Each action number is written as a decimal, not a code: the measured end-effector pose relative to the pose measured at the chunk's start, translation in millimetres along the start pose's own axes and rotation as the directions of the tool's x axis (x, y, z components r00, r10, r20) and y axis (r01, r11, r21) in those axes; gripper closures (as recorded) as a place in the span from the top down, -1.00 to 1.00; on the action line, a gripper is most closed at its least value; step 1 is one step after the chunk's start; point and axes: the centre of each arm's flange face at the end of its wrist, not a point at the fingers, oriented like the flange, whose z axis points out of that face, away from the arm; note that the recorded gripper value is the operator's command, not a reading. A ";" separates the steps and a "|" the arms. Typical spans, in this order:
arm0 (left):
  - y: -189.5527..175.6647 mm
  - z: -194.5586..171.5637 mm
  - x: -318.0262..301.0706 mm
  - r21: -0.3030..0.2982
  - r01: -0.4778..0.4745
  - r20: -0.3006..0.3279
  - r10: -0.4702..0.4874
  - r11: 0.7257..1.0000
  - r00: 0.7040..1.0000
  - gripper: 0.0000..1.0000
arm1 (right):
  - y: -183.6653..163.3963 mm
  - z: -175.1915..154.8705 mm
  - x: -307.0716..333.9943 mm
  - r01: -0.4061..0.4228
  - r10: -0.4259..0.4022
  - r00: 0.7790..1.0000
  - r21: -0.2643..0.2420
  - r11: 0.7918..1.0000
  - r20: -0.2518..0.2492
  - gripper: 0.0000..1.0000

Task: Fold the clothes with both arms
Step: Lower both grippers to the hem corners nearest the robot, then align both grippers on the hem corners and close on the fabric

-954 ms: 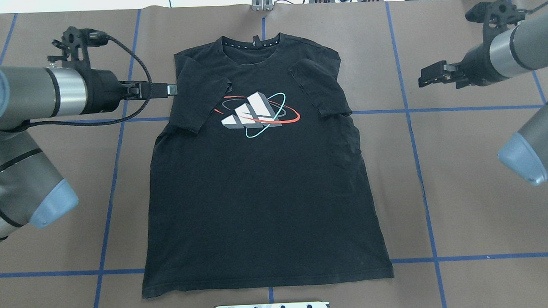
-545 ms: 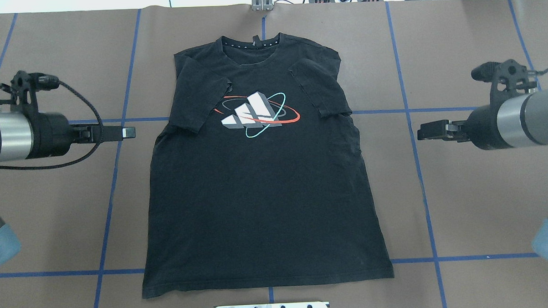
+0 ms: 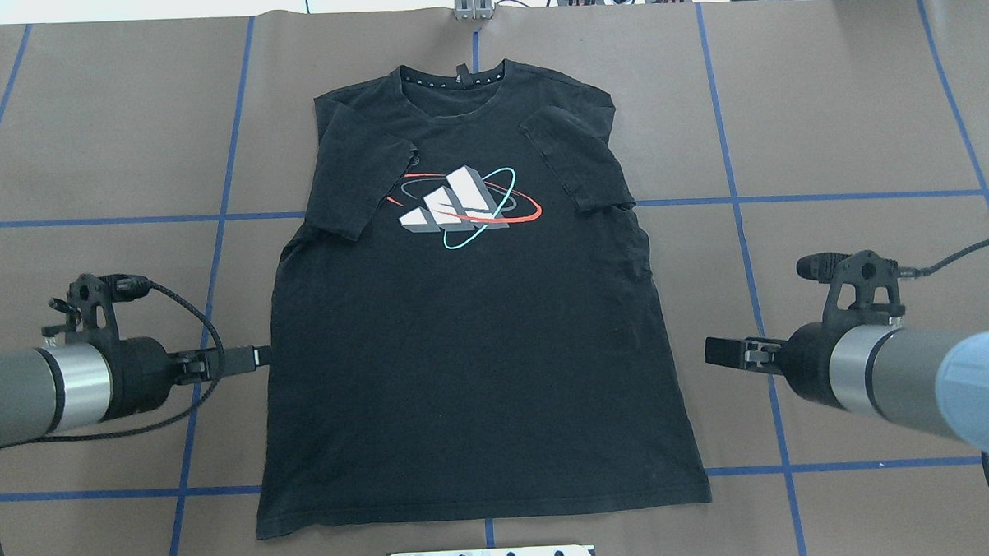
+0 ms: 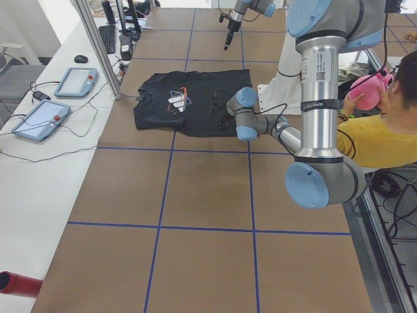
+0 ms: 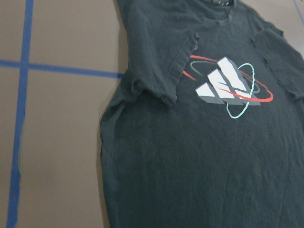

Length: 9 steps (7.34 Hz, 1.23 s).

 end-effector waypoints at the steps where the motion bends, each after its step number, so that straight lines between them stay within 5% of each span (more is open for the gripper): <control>1: 25.4 8.6 1.8 -0.016 0.029 0.009 -0.029 0.999 1.000 1.00 | 23.4 3.3 -6.1 -0.007 0.007 1.000 0.012 1.000 0.002 0.96; 6: 103.3 19.2 -11.9 -0.126 0.071 0.065 -0.063 0.990 0.996 1.00 | 71.4 7.5 -15.5 -0.020 0.019 1.000 0.051 0.999 0.015 0.99; 9: 140.8 24.0 -8.9 -0.164 0.106 0.078 -0.094 0.981 0.992 0.53 | 71.3 4.4 -17.8 -0.022 0.021 1.000 0.053 0.998 0.023 0.99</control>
